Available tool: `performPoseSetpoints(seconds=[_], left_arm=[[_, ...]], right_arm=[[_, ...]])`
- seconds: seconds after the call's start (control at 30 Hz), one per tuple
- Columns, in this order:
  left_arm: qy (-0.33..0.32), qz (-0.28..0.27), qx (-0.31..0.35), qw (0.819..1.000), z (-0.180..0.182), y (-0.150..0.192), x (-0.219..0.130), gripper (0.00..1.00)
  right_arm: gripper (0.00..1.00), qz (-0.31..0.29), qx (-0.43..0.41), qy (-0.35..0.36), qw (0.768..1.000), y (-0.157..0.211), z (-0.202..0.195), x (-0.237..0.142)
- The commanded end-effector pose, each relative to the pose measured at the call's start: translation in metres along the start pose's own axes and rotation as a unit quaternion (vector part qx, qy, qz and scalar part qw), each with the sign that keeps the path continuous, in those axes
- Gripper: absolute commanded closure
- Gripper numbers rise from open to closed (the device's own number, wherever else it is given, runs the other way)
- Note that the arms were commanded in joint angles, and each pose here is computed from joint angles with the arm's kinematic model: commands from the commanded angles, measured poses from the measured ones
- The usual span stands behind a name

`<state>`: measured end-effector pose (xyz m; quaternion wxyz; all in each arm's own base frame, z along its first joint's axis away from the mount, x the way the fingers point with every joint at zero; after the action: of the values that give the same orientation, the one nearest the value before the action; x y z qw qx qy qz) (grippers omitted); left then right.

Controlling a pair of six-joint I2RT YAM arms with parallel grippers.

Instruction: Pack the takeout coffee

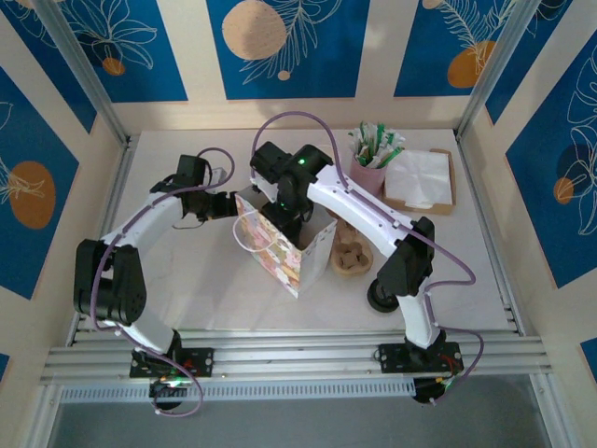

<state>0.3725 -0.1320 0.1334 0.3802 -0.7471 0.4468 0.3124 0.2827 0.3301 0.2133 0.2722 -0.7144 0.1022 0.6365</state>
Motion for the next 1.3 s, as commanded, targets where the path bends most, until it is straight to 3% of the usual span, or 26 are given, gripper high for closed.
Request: performPoseSetpoints(seconds=[0.0,0.43,0.73,1.27], left_arm=[[-0.010,0.004,-0.004,1.000,0.003,-0.002,-0.001,0.16],[-0.016,0.010,-0.010,1.000,0.006,0.000,0.002,0.16],[-0.024,0.011,-0.009,1.000,0.009,-0.001,0.004,0.16],[-0.040,0.012,-0.008,0.999,0.015,0.000,0.006,0.16]], right_arm=[[0.44,-0.025,-0.004,-0.009,1.000,-0.008,0.005,-0.002],[0.46,-0.021,-0.006,-0.007,1.000,-0.007,0.005,0.032],[0.46,0.020,0.002,-0.014,1.000,0.011,0.011,0.053],[0.45,-0.048,-0.002,0.033,0.998,-0.017,0.000,0.008]])
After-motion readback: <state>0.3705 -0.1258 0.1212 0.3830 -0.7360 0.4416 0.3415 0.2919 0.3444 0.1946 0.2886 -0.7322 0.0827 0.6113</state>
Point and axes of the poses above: each hand's point on the last joint's axis, 136 mm out from that joint toward the fingers, its own x axis out along the fingers, its own z axis along the line the jaws close on, y = z × x, the point moved 1 cm from there along -x, back along the fingers, and after that the axes turned 15 degrees about -x, right-handed, at the moved point
